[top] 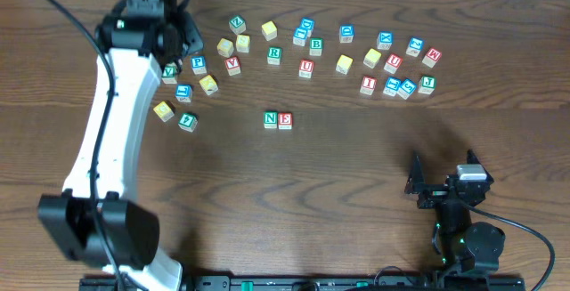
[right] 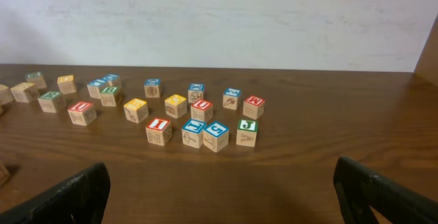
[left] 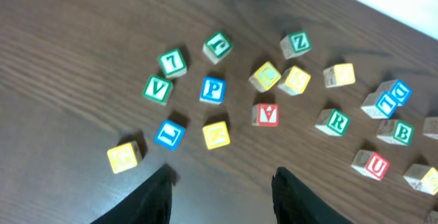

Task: Spell out NEURIPS
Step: 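Move the left gripper toward the red U block near the top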

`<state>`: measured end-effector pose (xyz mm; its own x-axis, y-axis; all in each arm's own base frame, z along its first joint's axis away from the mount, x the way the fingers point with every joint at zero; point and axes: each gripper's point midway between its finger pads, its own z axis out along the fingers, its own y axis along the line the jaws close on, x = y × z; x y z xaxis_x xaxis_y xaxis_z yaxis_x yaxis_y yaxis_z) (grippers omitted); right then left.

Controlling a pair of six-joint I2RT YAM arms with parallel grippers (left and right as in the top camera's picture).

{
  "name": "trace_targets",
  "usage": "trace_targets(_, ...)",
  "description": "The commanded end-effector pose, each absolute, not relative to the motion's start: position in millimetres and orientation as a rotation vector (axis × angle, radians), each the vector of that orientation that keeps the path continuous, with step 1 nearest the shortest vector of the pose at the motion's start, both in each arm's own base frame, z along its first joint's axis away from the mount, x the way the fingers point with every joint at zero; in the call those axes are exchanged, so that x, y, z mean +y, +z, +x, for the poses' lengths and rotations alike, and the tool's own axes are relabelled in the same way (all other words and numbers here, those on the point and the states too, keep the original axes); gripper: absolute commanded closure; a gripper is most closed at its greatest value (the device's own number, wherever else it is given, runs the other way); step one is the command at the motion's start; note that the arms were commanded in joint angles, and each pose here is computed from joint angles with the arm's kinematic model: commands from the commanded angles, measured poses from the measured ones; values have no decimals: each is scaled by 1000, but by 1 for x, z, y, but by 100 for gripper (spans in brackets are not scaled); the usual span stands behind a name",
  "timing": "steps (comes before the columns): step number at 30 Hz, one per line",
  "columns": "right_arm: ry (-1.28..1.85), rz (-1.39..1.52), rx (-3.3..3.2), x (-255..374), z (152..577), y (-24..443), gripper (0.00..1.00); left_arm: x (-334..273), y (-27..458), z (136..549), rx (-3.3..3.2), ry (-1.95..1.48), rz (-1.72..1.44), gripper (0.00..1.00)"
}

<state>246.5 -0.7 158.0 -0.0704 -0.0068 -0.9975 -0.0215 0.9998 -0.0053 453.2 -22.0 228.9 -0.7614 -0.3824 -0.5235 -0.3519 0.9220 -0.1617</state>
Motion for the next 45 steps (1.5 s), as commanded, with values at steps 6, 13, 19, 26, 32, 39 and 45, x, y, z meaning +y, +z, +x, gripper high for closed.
trace_targets(6,19,-13,1640,-1,246,158,1,-85,218,487,2551,-92,-317,53)
trace_targets(13,19,-13,1640,-1,246,158,1,-155,177,502,2578,-133,-147,48)
trace_targets(19,19,-13,1640,-1,246,158,1,-199,126,508,2622,-134,-32,41)
trace_targets(26,19,-13,1640,-1,246,158,1,-232,104,517,2590,-165,37,35)
trace_targets(32,19,-13,1640,-1,246,158,1,-247,84,521,2588,-174,63,32)
trace_targets(39,19,-13,1640,-1,246,158,1,-258,75,515,2599,-176,92,31)
trace_targets(45,19,-13,1640,-1,246,158,1,-260,76,515,2597,-178,94,32)
